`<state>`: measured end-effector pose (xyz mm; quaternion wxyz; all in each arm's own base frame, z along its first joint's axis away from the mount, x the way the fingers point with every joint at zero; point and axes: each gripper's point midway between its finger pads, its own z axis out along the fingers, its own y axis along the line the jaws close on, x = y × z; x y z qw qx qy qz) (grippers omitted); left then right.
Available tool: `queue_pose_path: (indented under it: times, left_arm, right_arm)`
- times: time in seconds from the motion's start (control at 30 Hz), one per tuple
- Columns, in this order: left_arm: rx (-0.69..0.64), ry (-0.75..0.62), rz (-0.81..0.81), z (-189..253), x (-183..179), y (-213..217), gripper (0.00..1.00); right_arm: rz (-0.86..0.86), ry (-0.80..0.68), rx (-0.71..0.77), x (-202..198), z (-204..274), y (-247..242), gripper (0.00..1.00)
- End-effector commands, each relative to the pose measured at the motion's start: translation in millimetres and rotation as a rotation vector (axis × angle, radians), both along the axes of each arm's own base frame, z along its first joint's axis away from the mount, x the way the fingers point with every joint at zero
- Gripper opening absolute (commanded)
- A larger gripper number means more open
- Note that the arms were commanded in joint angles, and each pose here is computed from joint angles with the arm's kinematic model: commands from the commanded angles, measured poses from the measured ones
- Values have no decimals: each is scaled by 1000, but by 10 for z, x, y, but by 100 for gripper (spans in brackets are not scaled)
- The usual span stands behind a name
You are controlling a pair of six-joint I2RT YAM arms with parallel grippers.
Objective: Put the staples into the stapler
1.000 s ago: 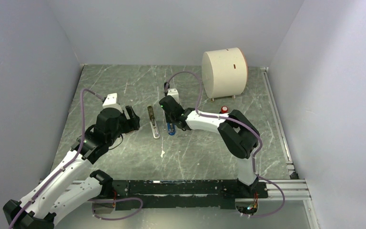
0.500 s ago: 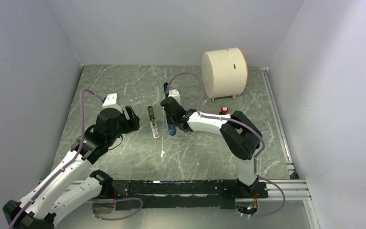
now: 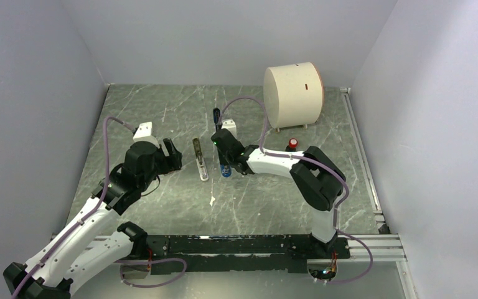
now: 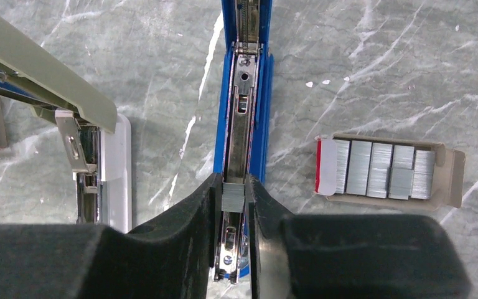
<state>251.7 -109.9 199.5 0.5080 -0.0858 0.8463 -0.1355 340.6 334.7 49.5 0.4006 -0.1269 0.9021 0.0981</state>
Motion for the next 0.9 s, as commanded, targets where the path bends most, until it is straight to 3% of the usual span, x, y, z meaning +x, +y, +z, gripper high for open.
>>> queue_pose_path:
  times: [0.0, 0.2, 0.43, 0.57, 0.87]
  left_arm:
    - [-1, -22, 22, 83, 6, 51, 80]
    - [-3, -23, 21, 85, 10, 46, 80]
    - [-1, -24, 23, 89, 10, 53, 80]
    - [-5, -26, 21, 94, 6, 47, 80]
    - [-8, -36, 17, 118, 1, 50, 80]
  right_arm:
    - [-5, -10, 34, -30, 132, 13, 28]
    - [-19, -32, 57, 35, 344, 51, 38]
    - [-59, -44, 79, 149, 536, -21, 31]
    - [-123, -40, 66, 233, 569, -338, 29]
    - [-152, 69, -99, 207, 199, -984, 38]
